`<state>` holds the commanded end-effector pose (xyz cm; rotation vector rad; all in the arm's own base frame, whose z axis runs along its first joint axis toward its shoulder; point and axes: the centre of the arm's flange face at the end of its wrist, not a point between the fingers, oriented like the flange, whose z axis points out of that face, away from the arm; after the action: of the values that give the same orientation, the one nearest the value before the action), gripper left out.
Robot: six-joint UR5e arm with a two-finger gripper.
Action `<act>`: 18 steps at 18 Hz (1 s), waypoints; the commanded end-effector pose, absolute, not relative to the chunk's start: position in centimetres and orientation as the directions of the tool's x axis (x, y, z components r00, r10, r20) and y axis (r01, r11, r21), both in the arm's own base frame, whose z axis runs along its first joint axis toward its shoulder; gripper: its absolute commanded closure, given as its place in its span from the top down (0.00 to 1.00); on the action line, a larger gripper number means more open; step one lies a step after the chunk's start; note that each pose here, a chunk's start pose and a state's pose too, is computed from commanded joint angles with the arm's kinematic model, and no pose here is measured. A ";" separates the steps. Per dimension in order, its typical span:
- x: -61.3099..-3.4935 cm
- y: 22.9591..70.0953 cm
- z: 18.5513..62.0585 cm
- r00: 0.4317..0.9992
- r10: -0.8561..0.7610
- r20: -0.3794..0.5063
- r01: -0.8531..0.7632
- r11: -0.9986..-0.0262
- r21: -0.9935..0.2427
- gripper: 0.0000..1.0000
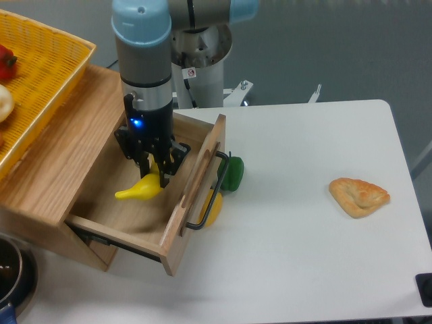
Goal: Place the banana in the top drawer
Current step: 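Carry the banana over the open drawer and lower it inside, then lower the banana onto the drawer bottom and open the gripper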
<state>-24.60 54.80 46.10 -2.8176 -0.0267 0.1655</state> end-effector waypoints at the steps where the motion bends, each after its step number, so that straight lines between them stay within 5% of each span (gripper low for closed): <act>1: -24.5 55.1 45.7 0.993 0.034 -0.114 -0.003 -0.952 -0.305 0.00; 18: -23.6 57.0 42.7 0.992 -0.002 -0.129 -0.033 -0.970 -0.240 0.02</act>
<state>-23.57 56.96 42.73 -2.8916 0.0254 0.1866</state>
